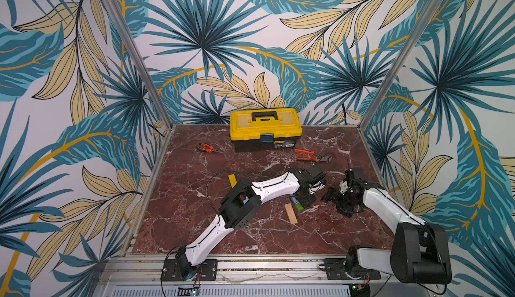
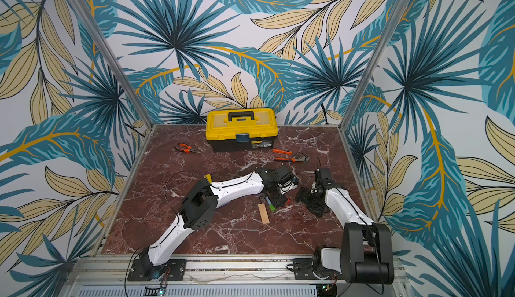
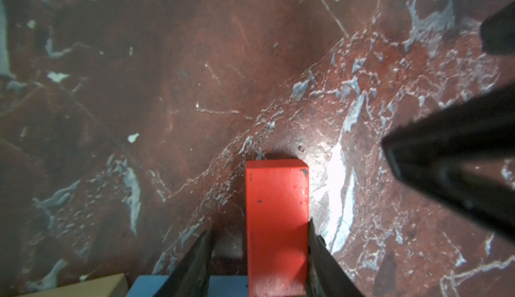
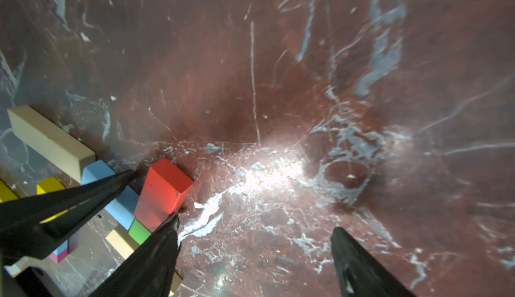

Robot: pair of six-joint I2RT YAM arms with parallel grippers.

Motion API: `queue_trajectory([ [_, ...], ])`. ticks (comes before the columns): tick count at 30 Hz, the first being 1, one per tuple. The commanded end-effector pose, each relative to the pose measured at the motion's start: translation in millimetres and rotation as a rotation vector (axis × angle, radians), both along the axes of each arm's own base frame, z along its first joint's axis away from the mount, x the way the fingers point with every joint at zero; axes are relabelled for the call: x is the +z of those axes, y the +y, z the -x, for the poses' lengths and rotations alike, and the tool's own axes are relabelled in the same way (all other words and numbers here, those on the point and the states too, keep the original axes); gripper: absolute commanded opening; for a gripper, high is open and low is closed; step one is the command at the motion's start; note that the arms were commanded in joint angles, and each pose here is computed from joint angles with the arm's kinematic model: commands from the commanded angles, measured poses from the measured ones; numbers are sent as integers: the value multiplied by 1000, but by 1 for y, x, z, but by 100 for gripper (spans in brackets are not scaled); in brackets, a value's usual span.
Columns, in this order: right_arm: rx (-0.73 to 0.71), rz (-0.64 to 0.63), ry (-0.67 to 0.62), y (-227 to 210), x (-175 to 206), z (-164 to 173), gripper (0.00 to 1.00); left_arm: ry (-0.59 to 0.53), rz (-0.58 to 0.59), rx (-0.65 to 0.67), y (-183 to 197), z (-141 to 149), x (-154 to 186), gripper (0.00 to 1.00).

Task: Assemble the letter v with building blocks
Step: Assemble the building block at the center of the board.

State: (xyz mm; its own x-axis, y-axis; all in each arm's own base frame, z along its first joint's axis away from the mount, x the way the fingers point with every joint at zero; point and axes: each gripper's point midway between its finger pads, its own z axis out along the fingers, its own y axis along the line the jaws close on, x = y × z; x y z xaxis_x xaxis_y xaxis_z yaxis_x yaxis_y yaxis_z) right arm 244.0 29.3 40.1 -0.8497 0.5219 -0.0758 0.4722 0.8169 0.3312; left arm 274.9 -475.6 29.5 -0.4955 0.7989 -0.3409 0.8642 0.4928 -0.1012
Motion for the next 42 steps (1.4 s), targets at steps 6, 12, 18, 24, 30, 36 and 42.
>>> queue_trajectory([
  [6, 78, -19, 65, 18, -9, 6, 87, 5, 11, 1, -4, -3, 1, 55],
  [12, 73, 1, 61, 17, -9, 1, 87, 15, 18, -4, -5, -2, 1, 55],
  [18, 72, 2, 60, 17, -10, -3, 87, 22, 18, -8, -5, 0, 1, 56],
  [24, 78, 20, 84, 15, -13, -4, 87, 23, 16, -6, -4, 0, 0, 56],
  [30, 74, 28, 97, 14, -18, -6, 87, 25, 17, -6, -5, 0, -1, 56],
  [36, 74, 18, 105, 18, -21, -9, 87, 30, 20, -11, -6, 1, -1, 57],
  [42, 76, -3, 113, 22, -25, -11, 87, 33, 23, -7, -5, 1, 0, 57],
])
